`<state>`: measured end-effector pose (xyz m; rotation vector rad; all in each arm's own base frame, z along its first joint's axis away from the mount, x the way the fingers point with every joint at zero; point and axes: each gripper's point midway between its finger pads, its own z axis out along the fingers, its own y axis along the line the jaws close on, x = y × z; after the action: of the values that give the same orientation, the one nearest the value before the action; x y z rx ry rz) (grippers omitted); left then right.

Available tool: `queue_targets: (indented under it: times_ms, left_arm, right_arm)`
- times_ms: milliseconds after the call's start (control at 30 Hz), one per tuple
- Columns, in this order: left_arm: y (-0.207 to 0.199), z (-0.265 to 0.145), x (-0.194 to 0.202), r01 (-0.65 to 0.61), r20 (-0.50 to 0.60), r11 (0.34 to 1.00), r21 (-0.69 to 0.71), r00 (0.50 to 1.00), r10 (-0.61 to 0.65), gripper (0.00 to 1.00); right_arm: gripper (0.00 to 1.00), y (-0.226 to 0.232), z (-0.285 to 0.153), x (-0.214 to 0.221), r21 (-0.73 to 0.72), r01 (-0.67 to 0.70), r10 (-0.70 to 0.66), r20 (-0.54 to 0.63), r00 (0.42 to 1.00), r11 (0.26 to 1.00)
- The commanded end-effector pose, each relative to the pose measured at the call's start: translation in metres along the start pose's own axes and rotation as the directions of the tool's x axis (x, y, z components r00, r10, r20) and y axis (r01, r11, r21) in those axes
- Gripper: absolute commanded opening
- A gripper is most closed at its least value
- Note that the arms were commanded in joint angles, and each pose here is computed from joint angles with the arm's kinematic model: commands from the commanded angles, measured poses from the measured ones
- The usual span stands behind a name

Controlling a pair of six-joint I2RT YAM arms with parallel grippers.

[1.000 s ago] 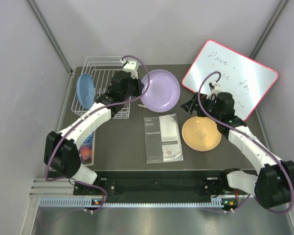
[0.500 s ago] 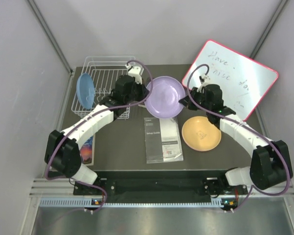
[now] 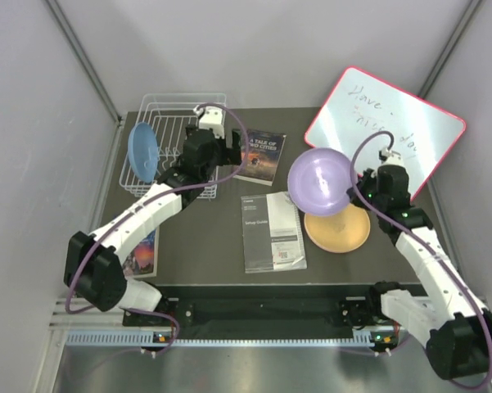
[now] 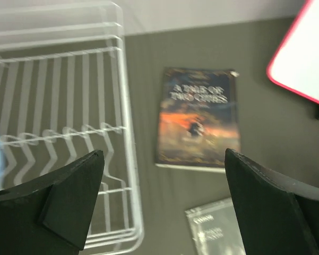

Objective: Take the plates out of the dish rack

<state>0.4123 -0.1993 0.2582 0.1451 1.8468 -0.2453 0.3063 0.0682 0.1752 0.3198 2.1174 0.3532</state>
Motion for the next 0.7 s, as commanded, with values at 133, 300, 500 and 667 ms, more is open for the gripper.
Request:
queue_targets:
  times_ms: [133,300,500,667]
  left_arm:
    - [0.068,-0.034,-0.060,-0.019,0.195,0.948,-0.317,0.977,0.085,0.99]
    - [0.090,-0.039,-0.067,0.007,0.209,0.936,-0.353,0.975,0.072,0.99]
    - [0.108,-0.039,-0.070,0.044,0.220,0.930,-0.366,0.975,0.040,0.99]
    - [0.118,-0.038,-0.069,0.063,0.221,0.930,-0.363,0.975,0.020,0.99]
  right_arm:
    - [0.02,-0.051,-0.032,0.062,0.164,-0.055,0.076,-0.129,0.989,0.985]
    - [0.02,-0.061,-0.036,0.068,0.204,-0.091,0.116,-0.113,0.987,0.975]
    - [0.03,-0.066,-0.040,0.066,0.256,-0.144,0.174,-0.097,0.980,0.956]
    - [0.02,-0.074,-0.042,0.064,0.287,-0.183,0.206,-0.052,0.977,0.940]
